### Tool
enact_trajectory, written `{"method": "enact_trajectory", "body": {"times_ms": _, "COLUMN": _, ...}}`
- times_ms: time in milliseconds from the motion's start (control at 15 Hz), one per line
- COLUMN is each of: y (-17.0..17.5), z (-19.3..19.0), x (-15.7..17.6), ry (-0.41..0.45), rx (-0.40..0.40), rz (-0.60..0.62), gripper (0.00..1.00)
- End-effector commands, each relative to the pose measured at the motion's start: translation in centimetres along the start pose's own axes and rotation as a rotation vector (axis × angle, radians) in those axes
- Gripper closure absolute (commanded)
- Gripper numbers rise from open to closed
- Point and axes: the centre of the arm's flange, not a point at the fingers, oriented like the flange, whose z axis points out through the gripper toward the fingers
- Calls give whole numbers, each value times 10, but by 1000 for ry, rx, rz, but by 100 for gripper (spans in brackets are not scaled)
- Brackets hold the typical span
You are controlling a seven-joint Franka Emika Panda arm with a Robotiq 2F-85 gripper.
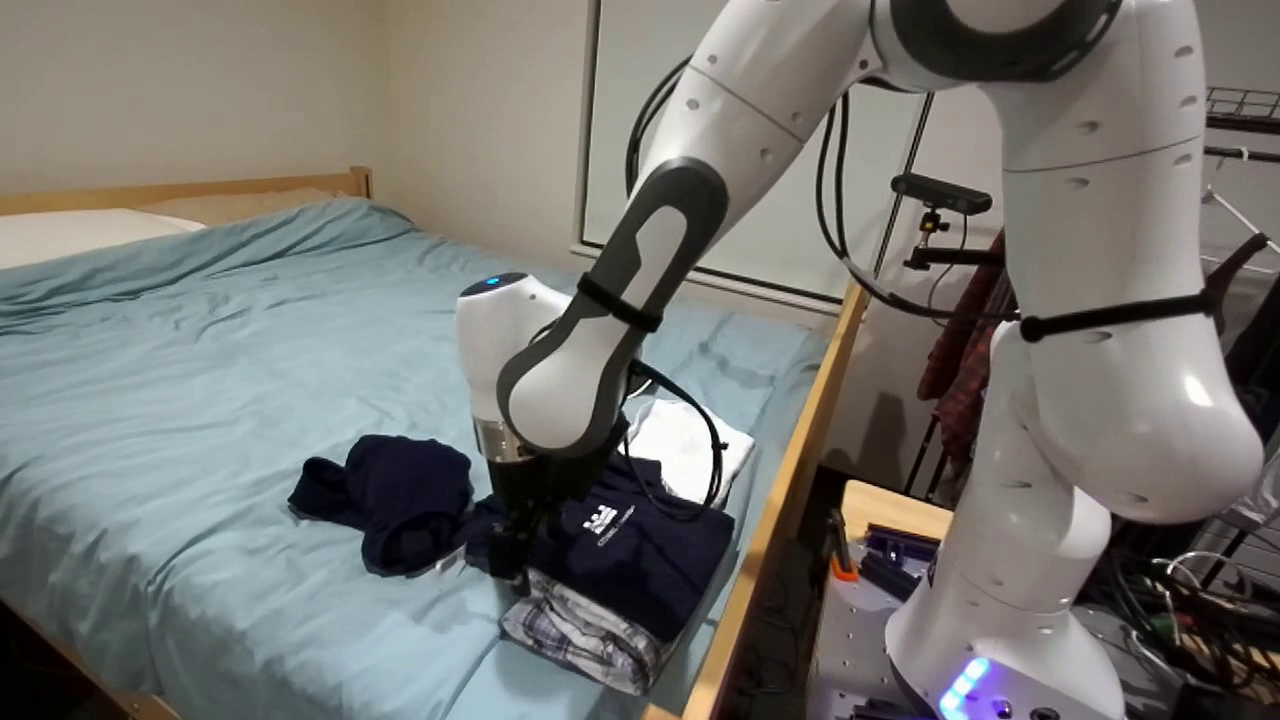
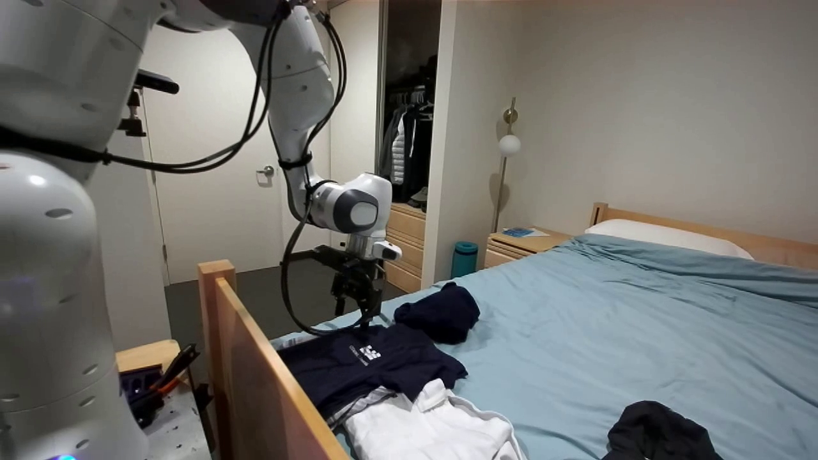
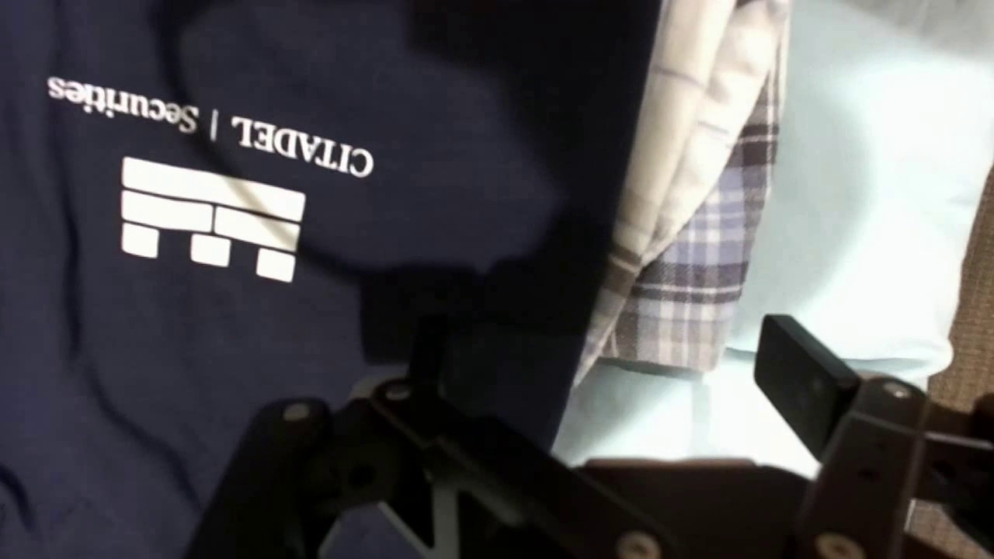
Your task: Pick the shirts on the bottom left side of the bed and place them on top of the blue shirt
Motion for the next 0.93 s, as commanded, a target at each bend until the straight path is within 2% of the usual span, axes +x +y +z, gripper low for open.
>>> {"method": "enact_trajectory", "body": {"times_ms": 0, "y": -7, "z": 10, "x": 23, "ry": -107, "rx": -81, "rz": 60, "gripper": 0}}
{"method": "enact_trajectory", "body": {"times_ms": 133, "y": -6, "z": 12, "x": 25, "ry": -185, "rx": -141, "rz": 97, "gripper": 0}}
{"method": "enact_trajectory", "body": {"times_ms": 333, "y": -6, "z": 13, "x": 31, "ry": -202, "rx": -188, "rz": 129, "gripper": 0}}
{"method": "enact_trajectory", "body": {"times_ms": 533, "y": -10, "z": 14, "x": 41, "ry": -151, "rx": -138, "rz": 103, "gripper": 0}}
{"method": "enact_trajectory", "body": {"times_ms": 667, "y": -16, "z": 14, "x": 45, "ry": -130, "rx": -65, "rz": 62, "gripper": 0}}
{"method": "enact_trajectory", "body": {"times_ms": 733, "y": -13, "z": 11, "x": 38, "ry": -146, "rx": -121, "rz": 95, "gripper": 0}}
{"method": "enact_trajectory", "body": {"times_ms": 867, "y": -19, "z": 12, "x": 41, "ry": -133, "rx": -103, "rz": 83, "gripper": 0}}
